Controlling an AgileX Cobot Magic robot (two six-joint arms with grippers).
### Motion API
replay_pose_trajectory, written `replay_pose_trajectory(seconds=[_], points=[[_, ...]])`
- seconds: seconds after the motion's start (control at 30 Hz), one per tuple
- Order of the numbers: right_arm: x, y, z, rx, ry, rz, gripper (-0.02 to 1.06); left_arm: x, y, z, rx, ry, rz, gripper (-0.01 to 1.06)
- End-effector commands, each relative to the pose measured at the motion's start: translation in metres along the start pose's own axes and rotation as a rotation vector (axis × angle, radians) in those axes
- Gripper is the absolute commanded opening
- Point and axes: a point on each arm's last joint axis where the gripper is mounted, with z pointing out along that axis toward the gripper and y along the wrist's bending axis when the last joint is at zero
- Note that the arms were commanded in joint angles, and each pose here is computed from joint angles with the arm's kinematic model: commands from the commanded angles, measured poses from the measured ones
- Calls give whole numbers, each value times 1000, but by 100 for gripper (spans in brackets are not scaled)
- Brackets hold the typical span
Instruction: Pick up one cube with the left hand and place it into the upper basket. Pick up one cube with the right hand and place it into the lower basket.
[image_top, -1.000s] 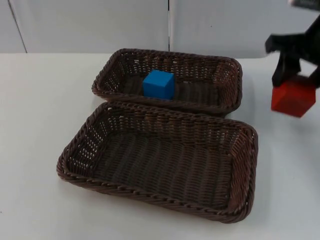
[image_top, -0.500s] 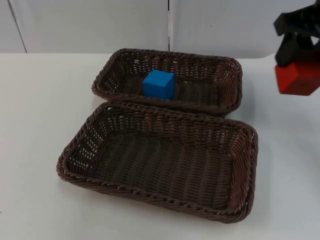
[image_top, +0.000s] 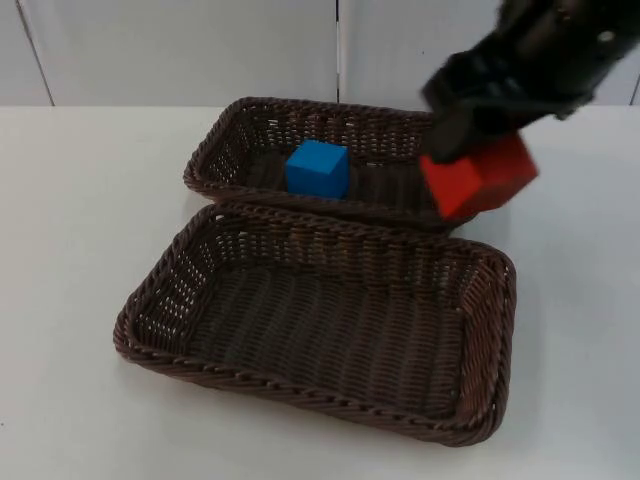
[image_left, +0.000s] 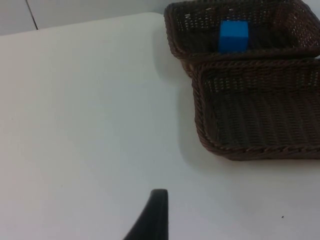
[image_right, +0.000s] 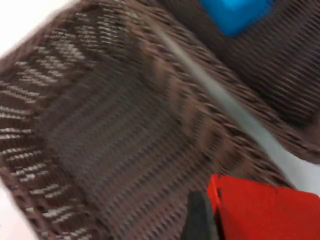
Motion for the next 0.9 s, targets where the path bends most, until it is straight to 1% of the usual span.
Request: replay_pose_trajectory(seconds=[0.0,0.03,0.2,0.23,0.27,0.3,0.37,0.6,0.73,0.87], points=[[-6,20,-5,-25,-57,-95,0,2,0,1,8,5,-3,88],[-6,20,-5,-25,-57,-95,0,2,0,1,8,5,-3,88],[-9,56,-5,-65,-112,-366,0,2,0,1,8,5,-3,88],[-9,56,-5,-65,-112,-366,0,2,0,1,8,5,-3,88],[-10,63,-6,-70,-134,-421,0,2,0,1,8,5,-3,88],[-10,68,-6,-74,-148,-452,0,2,0,1,8,5,-3,88],[-12,74,-6,-77,-177,-464,0,2,0,1,8,5,-3,88],[-16,75,-6,-69,-225,-458,0,2,0,1,8,5,-3,88],[-19,75,1,-65,-253,-442,0,2,0,1,8,5,-3,88],[-20,76,18,-62,-275,-417,0,2,0,1,8,5,-3,88]])
